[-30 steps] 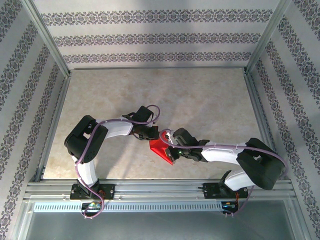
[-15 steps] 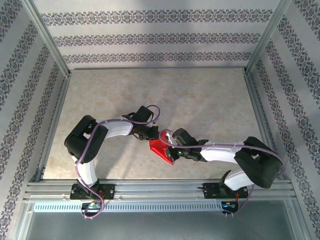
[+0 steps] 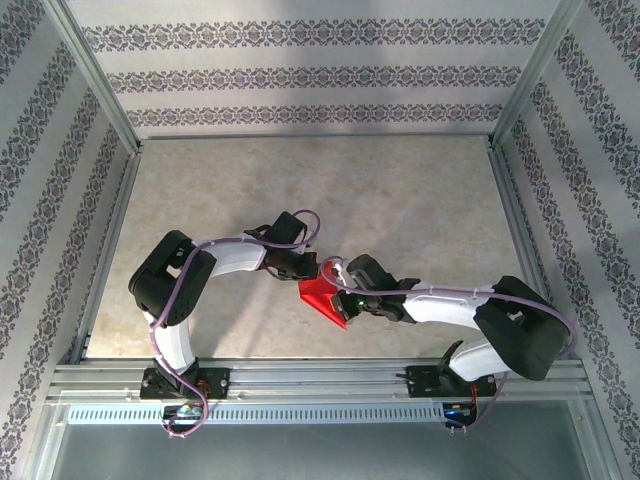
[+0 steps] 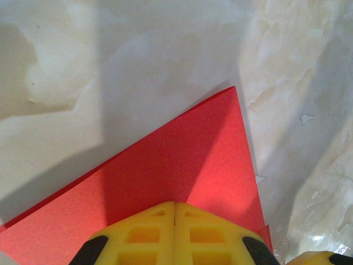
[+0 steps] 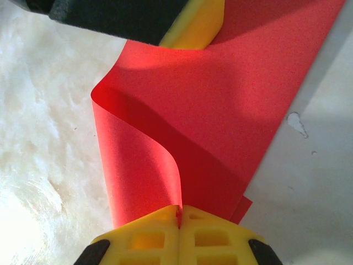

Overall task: Fold a paper plane with a square sheet of paper (fold left side to right side)
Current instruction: Perform the third fold on the triangle at the bottom-center of the table.

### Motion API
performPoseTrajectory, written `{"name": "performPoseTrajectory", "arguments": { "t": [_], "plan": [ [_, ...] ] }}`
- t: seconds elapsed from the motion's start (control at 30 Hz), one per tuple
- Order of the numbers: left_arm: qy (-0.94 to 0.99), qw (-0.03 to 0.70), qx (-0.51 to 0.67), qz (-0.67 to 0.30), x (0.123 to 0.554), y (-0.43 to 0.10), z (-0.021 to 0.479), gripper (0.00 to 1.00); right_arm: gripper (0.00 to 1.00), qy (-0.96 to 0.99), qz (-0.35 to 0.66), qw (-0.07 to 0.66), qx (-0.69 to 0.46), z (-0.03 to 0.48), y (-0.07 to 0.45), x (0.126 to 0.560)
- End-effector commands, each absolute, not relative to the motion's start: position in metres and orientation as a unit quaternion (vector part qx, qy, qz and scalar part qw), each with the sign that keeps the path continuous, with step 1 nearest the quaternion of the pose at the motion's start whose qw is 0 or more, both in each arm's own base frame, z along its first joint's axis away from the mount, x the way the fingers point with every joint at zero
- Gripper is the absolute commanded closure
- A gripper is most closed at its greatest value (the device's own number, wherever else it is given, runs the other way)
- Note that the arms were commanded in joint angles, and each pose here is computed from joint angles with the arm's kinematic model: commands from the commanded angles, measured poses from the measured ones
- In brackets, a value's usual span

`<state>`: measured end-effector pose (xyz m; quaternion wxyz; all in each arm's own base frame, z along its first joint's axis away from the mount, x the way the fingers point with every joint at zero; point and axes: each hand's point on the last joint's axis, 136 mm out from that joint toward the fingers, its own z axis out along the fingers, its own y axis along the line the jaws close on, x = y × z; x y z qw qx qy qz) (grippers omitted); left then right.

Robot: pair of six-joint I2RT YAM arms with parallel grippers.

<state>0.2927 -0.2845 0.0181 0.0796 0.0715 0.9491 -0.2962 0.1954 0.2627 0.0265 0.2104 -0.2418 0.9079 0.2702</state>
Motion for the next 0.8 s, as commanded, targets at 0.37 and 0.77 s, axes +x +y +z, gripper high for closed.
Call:
{"name": "performPoseTrajectory", "arguments": {
  "t": [0.37,0.77],
  "plan": [
    [0.967,0.037,0.073,-0.242,0.27,-0.268,-0.012,0.95,1.0,0.911,0.264,0.204,-0.243,0.022,0.266,0.202],
    [0.967,0.048,0.07,-0.241,0.274,-0.268,-0.007,0.94,1.0,0.918,0.263,0.171,-0.241,0.006,0.26,0.187]
  ]
}}
